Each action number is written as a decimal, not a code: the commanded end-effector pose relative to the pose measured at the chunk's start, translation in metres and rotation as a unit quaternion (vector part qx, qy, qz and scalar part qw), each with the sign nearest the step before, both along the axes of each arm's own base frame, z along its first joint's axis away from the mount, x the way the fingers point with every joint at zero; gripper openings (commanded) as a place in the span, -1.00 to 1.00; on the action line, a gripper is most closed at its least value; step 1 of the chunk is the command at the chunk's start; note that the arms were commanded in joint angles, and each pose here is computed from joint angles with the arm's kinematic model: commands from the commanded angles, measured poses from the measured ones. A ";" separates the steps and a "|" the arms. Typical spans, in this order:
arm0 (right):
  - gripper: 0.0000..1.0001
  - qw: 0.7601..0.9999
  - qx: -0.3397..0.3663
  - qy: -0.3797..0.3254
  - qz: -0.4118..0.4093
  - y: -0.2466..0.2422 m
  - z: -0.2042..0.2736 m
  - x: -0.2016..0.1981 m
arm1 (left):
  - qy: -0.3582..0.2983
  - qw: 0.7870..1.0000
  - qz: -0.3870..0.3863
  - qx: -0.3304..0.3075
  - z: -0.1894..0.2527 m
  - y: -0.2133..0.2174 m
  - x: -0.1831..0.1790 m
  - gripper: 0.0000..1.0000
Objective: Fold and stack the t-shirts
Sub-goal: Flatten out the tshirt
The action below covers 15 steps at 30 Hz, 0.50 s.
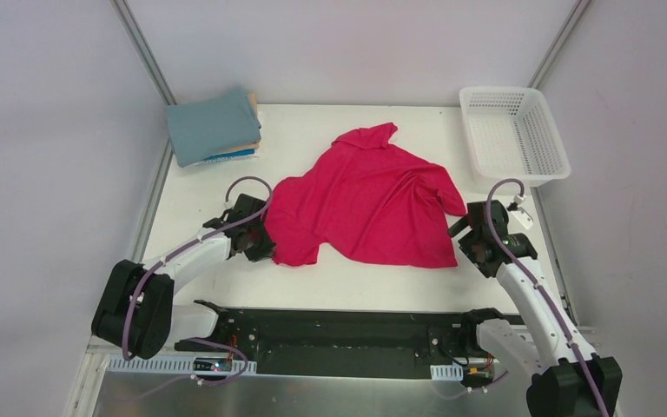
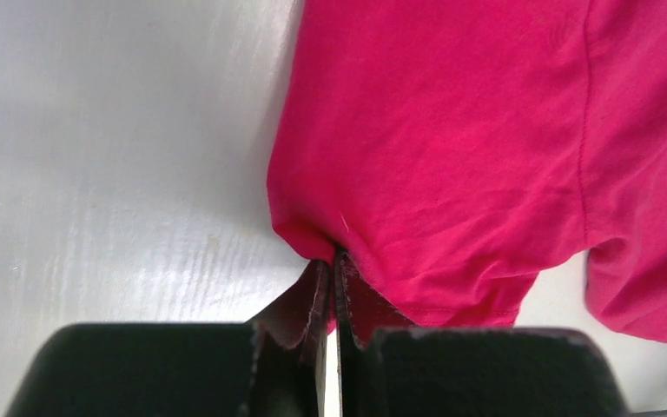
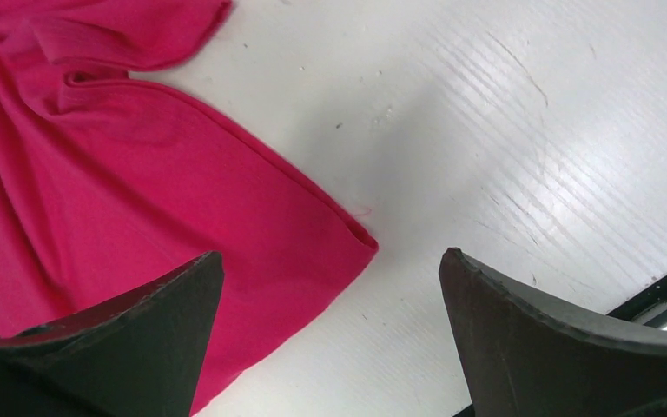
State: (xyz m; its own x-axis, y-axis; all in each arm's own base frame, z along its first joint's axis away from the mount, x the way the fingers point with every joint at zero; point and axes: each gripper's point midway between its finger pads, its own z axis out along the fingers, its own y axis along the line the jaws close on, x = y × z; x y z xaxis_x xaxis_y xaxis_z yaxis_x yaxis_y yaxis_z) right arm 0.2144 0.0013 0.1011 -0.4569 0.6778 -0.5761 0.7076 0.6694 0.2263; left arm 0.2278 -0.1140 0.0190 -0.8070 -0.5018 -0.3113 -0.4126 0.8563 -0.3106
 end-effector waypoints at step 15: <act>0.12 0.996 0.045 0.074 -0.014 0.015 -0.064 -0.014 | -0.014 0.999 -0.012 0.032 -0.002 0.016 -0.013 -1.00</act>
State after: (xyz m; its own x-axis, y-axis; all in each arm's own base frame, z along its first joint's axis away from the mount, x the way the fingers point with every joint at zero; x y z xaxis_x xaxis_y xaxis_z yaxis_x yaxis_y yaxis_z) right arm 0.1996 0.0200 0.0403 -0.5265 0.7331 -0.4306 0.7421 0.6434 0.1879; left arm 0.2175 -0.1051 0.0217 -0.8049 -0.4763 -0.3539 -0.3808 0.8720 -0.3074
